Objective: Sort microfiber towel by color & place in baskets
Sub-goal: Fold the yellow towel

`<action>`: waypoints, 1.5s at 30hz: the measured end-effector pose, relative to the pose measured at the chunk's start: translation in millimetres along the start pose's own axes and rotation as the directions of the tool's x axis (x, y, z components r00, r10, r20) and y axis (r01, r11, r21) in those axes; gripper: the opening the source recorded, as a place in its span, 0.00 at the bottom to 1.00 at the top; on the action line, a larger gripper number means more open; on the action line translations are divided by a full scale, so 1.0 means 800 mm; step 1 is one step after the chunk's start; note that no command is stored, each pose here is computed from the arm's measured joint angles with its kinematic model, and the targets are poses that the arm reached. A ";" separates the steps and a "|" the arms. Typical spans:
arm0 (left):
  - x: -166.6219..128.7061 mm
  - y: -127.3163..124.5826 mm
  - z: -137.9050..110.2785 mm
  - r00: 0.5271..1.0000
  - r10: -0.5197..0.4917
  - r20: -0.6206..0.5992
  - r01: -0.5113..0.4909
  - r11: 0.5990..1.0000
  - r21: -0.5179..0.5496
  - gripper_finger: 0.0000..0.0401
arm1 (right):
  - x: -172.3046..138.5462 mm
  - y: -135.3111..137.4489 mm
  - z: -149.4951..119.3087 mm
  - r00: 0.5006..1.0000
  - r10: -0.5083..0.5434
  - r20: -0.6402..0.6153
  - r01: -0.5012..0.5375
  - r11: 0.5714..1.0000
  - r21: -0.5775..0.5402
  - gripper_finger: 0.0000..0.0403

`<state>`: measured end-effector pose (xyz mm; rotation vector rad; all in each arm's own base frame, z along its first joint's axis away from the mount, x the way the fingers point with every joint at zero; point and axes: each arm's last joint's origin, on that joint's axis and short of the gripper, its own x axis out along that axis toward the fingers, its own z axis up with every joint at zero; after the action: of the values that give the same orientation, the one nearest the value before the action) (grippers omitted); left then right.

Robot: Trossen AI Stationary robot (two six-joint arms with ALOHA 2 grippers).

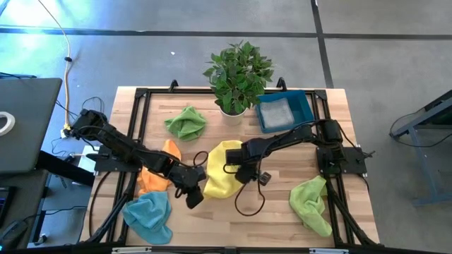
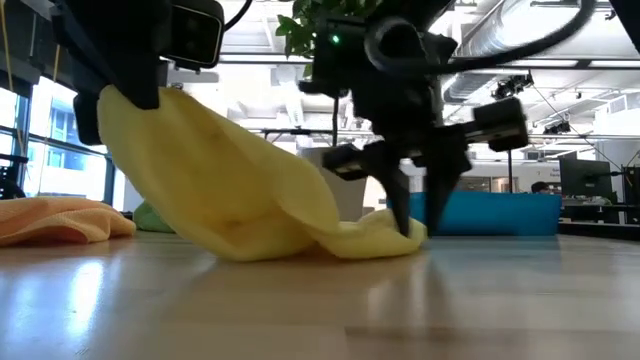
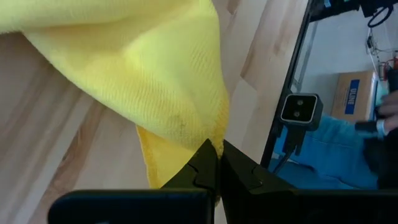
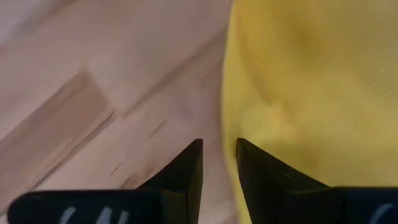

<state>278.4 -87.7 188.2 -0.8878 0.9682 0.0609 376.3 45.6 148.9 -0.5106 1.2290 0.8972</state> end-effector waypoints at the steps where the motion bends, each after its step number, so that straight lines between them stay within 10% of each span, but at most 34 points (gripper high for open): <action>1: 0.000 -0.001 -0.001 1.000 -0.001 -0.002 0.001 1.000 0.002 0.00 | 0.000 0.003 -0.003 0.999 0.019 -0.032 -0.018 1.000 0.020 0.22; 10: 0.001 -0.005 -0.008 1.000 -0.008 -0.019 0.008 1.000 0.020 0.00 | -0.011 0.015 -0.010 0.982 0.128 -0.136 -0.105 0.980 0.166 0.22; 19: 0.002 -0.008 -0.014 0.999 -0.012 -0.030 0.013 1.000 0.017 0.00 | -0.028 -0.028 0.006 0.962 -0.252 -0.109 0.268 0.949 0.169 0.22; 24: 0.002 -0.009 -0.016 0.999 -0.013 -0.033 0.013 1.000 0.018 0.00 | -0.037 -0.047 -0.010 0.952 -0.292 -0.097 0.307 0.900 0.310 0.22; 39: 0.002 -0.009 -0.016 1.000 -0.010 -0.027 0.011 0.999 0.037 0.00 | -0.046 -0.055 -0.033 0.990 -0.058 0.130 -0.021 0.845 0.534 0.40; 45: 0.002 -0.008 -0.015 1.000 -0.005 -0.018 0.006 0.999 0.046 0.00 | -0.044 -0.055 -0.029 0.990 -0.118 0.083 0.058 0.853 0.519 0.38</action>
<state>274.0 -100.6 188.1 -0.8498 0.9805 0.0258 396.3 -7.9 170.1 -0.0799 1.2700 0.4758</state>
